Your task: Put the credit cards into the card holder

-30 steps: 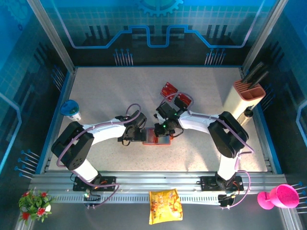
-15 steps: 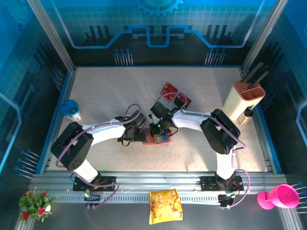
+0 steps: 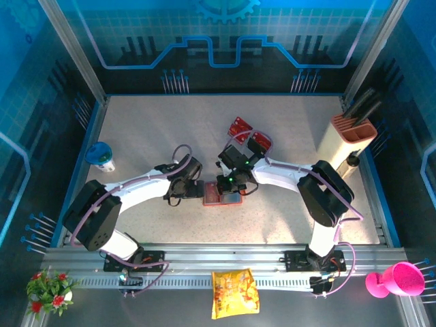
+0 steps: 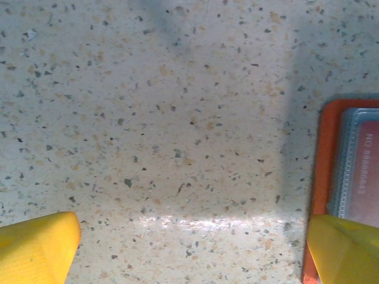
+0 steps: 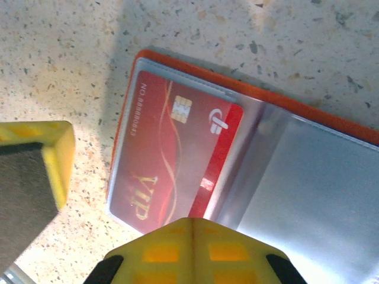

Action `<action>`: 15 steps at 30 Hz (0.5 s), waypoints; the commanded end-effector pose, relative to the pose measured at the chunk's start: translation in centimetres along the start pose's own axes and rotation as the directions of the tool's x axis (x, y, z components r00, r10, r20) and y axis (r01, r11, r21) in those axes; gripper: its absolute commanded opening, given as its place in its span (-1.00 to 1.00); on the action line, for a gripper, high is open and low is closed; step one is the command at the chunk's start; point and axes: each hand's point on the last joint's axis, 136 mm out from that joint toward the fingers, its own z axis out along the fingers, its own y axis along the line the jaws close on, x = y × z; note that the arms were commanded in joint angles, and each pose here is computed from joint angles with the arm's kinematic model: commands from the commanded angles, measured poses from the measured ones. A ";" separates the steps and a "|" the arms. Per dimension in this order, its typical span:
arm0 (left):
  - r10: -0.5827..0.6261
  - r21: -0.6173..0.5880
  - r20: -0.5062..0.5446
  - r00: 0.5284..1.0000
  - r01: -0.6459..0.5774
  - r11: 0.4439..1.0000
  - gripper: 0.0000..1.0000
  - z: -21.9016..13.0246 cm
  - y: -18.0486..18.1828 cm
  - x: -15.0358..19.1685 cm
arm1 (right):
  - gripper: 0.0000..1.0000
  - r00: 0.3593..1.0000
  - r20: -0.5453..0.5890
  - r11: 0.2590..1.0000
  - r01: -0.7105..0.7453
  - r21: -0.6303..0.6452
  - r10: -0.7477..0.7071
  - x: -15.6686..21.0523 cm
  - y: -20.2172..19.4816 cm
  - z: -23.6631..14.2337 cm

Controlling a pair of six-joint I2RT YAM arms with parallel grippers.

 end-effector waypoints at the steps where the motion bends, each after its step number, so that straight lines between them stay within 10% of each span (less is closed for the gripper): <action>1: 0.003 -0.031 -0.022 1.000 -0.004 1.000 0.99 0.3 0.6 0.2 | -1.00 0.999 -0.023 0.999 -0.026 0.038 0.027 0.7 -1.1 0.4; 15: 0.043 -0.030 -0.093 0.995 -0.046 0.998 0.99 2.4 0.0 1.2 | -1.00 0.998 -0.053 0.999 -0.029 0.034 0.031 0.3 -1.0 2.2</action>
